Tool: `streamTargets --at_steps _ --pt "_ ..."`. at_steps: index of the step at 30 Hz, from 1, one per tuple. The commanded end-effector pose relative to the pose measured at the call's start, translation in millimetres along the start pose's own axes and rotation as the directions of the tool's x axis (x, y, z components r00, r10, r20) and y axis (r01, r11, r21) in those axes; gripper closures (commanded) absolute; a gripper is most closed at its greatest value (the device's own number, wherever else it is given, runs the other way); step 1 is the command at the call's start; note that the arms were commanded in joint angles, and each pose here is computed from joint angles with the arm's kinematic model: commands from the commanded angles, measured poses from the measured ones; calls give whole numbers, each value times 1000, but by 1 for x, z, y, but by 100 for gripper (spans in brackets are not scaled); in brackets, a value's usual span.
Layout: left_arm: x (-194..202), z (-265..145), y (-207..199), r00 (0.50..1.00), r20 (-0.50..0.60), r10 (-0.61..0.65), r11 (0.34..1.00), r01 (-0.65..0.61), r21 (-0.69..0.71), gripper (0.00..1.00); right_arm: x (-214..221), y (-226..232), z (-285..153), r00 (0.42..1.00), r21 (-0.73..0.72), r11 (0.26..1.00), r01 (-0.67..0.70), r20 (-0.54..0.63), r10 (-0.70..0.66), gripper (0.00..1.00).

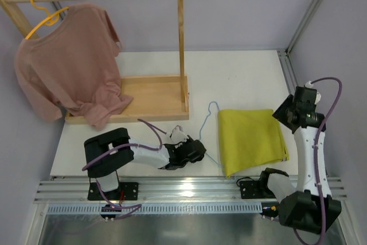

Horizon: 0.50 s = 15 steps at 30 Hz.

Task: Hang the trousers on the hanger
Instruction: Place trousers on hanger

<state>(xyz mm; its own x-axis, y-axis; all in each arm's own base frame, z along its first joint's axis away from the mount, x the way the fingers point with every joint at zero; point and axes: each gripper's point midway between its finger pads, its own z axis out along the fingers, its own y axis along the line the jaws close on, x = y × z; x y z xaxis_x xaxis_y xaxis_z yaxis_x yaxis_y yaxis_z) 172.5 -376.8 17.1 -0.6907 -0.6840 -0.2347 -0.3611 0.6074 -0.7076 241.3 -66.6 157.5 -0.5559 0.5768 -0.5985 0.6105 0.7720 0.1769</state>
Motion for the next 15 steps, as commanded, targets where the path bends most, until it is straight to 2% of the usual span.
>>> streamTargets --at_steps 1,2,6,11,12,15 --pt "-6 4 67 985 6 175 962 -170 -216 100 16 62 -34 998 -377 925 -52 -56 33 53" --pt "-6 5 68 984 6 176 961 -170 -220 100 30 67 -28 994 -407 910 -79 -97 43 53" --pt "-4 7 74 983 -1 184 954 -179 -239 100 50 36 -2 987 -250 959 -133 -124 104 53" --pt "-6 3 78 983 -7 186 952 -182 -245 100 67 48 3 950 -319 900 -297 -195 244 61" --pt "-7 2 79 982 -4 188 952 -183 -245 100 83 42 13 938 -290 902 -320 -227 261 62" --pt "-12 -3 76 980 9 198 950 -190 -247 100 92 1 41 940 -66 950 -304 -186 287 63"
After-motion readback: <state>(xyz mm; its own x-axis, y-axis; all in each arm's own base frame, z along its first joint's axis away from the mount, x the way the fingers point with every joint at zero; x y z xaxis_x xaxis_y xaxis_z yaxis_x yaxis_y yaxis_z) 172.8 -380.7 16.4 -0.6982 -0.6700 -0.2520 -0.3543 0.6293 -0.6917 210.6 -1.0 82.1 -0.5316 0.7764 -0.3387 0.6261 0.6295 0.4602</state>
